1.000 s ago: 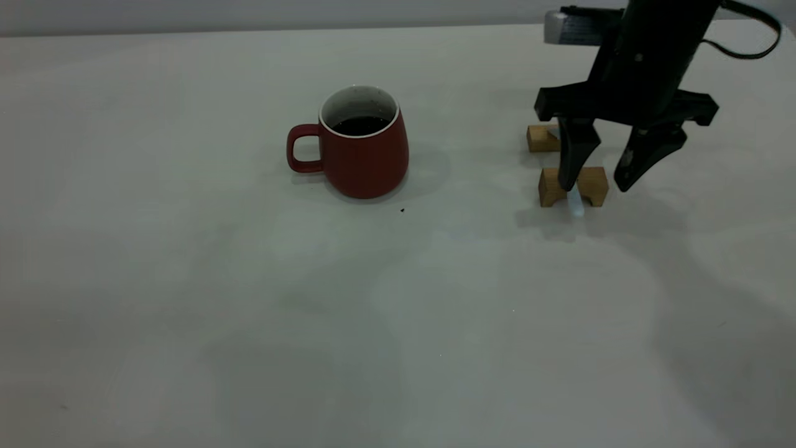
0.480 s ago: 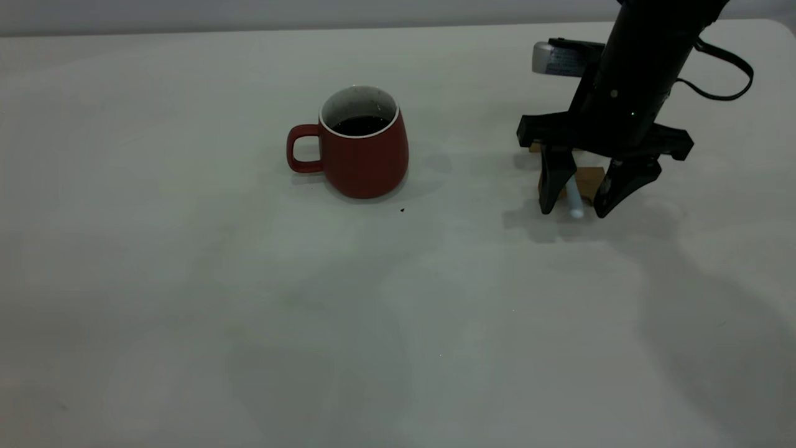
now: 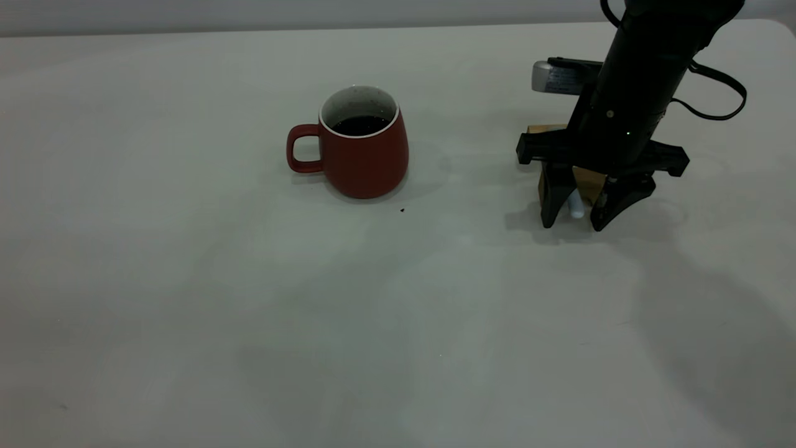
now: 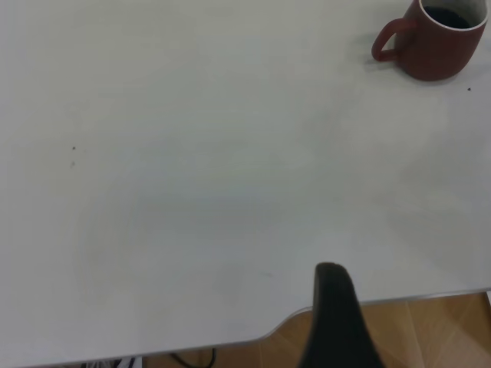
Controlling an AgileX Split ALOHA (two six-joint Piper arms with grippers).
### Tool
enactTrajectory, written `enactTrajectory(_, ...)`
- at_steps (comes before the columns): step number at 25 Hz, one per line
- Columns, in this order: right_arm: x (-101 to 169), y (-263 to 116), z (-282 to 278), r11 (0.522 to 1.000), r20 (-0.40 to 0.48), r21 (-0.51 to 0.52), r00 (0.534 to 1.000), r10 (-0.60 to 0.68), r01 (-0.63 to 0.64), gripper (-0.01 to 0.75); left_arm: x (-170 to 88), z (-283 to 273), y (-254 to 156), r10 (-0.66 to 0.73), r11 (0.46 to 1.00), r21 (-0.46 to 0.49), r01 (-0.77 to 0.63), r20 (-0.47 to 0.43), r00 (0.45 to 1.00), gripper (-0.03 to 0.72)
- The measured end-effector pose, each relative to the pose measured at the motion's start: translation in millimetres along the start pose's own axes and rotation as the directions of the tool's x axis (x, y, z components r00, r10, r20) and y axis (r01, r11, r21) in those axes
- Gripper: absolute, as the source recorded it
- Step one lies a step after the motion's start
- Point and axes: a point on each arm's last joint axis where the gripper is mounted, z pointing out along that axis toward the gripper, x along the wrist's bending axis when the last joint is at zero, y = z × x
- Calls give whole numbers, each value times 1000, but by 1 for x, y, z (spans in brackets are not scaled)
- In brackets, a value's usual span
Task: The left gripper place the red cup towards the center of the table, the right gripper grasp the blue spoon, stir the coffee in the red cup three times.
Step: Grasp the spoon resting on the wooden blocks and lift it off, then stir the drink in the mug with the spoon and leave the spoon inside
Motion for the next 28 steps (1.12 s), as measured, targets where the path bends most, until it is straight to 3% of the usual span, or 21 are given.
enactTrajectory(5,0,0,0,1000,0,0,1000,0,0,336,0,0,0,0,1000,0,0,0,1000,560)
enactTrajectory(9,0,0,-1,1000,-1,6,1000,0,0,122,0,0,0,0,1000,0,0,0,1000,560)
enactTrajectory(20,11,0,-59,999,-32,38,999,-25,26,126,0,0,0,0,1000,0,0,0,1000,560)
enactTrajectory(25,48,-3,-99,1000,-185,-7,983,12,-14,126,0,0,0,0,1000,0,0,0,1000,560)
enactTrajectory(28,77,-5,-107,1000,-352,15,935,31,-28,126,0,0,0,0,1000,0,0,0,1000,560)
